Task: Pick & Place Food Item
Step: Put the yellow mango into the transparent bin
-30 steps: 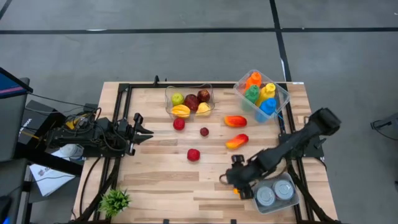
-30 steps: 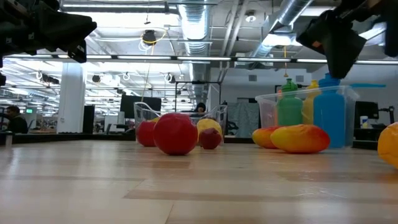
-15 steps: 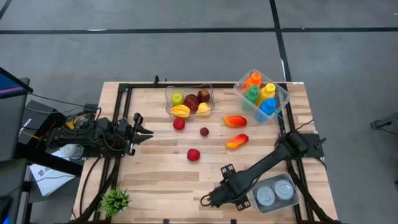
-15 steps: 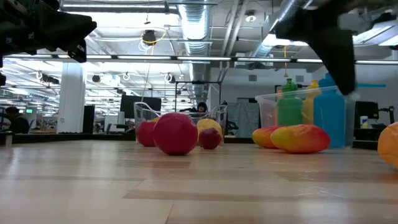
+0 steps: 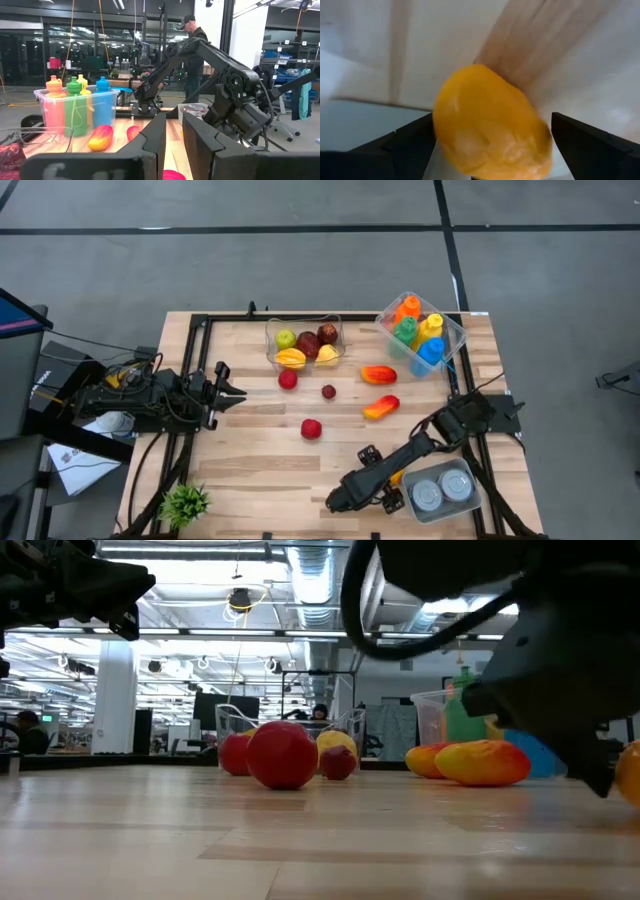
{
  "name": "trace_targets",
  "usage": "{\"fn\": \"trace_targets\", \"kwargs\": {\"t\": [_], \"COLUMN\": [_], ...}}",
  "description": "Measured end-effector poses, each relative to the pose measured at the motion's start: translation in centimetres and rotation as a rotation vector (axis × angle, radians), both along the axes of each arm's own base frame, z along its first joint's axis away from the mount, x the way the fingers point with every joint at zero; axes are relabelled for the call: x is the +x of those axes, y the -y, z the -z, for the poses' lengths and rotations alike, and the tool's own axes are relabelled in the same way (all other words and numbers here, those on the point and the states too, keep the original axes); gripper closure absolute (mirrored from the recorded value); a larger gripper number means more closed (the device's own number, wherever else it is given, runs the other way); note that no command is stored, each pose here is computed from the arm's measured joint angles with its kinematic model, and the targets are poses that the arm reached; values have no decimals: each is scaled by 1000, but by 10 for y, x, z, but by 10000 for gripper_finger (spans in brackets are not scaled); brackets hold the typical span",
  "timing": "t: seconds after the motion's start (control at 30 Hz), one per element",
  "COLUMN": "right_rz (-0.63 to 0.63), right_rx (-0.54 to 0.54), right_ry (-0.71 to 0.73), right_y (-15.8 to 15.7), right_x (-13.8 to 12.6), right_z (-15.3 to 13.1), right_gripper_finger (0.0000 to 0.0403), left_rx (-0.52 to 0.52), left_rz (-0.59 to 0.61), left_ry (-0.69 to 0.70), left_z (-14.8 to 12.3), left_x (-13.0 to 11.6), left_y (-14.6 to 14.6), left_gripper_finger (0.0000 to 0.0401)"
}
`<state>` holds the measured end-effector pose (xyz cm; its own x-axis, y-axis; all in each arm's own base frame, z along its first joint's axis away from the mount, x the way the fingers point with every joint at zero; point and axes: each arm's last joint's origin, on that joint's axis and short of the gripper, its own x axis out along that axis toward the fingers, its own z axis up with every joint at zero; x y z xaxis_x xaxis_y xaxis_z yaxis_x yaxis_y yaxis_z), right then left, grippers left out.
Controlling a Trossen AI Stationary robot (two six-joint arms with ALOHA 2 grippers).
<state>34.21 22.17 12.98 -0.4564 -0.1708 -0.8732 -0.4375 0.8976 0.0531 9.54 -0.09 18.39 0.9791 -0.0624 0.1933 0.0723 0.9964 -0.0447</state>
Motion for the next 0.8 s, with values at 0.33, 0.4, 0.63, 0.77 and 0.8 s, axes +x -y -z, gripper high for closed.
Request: {"fn": "trace_targets", "kwargs": {"t": [0.33, 0.4, 0.63, 0.77, 0.8], "right_rz": [-65, -65, -67, -85, -100], "right_rx": [-94, -93, -73, -57, -54], "right_ry": [79, 85, 86, 132, 153], "right_y": [2, 3, 7, 8, 8], "right_x": [3, 3, 7, 14, 17], "right_z": [-1, -2, -2, -6, -9], "right_gripper_finger": [111, 153, 240, 240, 240], "left_rx": [0, 0, 0, 0, 0], "left_rz": [0, 0, 0, 0, 0], "left_ry": [0, 0, 0, 0, 0], "left_z": [0, 0, 0, 0, 0], "left_x": [0, 0, 0, 0, 0], "left_y": [0, 0, 0, 0, 0], "left_gripper_finger": [348, 348, 348, 348, 348]}}
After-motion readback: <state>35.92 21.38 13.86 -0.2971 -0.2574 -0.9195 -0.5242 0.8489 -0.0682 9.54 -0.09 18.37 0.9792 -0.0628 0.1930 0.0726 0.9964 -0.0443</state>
